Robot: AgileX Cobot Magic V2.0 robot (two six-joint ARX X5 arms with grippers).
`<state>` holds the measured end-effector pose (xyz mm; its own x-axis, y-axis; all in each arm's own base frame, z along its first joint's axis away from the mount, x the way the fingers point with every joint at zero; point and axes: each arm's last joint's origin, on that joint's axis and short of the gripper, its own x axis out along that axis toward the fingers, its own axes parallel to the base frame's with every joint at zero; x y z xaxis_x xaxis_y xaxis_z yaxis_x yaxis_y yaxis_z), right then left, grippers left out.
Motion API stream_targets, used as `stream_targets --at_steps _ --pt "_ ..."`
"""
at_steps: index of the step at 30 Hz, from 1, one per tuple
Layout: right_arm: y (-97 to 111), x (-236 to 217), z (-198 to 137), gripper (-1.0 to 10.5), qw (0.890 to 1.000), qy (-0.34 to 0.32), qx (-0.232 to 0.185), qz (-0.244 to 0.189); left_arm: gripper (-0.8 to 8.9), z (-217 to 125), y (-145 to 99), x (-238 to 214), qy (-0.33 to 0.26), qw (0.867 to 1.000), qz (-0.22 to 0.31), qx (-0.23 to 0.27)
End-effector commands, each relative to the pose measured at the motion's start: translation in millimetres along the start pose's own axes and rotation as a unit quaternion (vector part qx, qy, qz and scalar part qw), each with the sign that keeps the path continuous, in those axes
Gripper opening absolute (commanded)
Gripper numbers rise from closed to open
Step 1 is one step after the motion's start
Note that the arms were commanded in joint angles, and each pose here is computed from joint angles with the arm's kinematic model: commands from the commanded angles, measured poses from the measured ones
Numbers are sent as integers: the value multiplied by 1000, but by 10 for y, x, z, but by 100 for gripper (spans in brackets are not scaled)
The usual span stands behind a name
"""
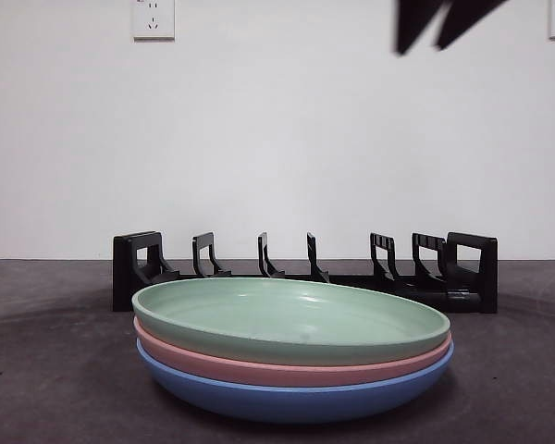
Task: Place the plate
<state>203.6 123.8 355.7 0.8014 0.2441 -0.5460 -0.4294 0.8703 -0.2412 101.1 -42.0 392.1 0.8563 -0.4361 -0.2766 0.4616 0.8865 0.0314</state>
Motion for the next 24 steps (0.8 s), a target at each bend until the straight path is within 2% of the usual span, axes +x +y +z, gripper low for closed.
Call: stream_targets --at_steps 1,5,9,10,11,12,13,14,19,24 --pt "-348 -3 22 279 999 -27 -5 -30 344 65 30 287 6 1000 0 -13" --pt "-626 3 -27 279 997 -28 31 -70 344 71 67 660 28 999 -1 -17" --pt "-698 4 -63 278 996 -17 41 -82 339 8 86 894 66 997 -2 -34" --pt "-705 3 -64 273 995 -18 41 -84 310 -5 89 936 73 997 -2 -34" --pt "-711 2 -58 219 995 -21 42 -86 207 -13 91 962 77 997 -2 -33" --pt "-714 2 -51 87 995 -25 45 -86 42 -17 93 978 78 997 -3 -28" --pt "-714 0 -48 -8 995 -27 46 -87 29 -12 94 986 76 997 -3 -25" --pt "-716 0 -45 24 995 -29 47 -87 4 1 95 991 69 997 -3 -18" --pt "-691 0 -62 21 997 -25 49 -55 7 60 96 966 40 999 -2 2" --pt "-696 1 -47 21 997 -33 50 -58 7 66 95 952 37 999 -2 1"
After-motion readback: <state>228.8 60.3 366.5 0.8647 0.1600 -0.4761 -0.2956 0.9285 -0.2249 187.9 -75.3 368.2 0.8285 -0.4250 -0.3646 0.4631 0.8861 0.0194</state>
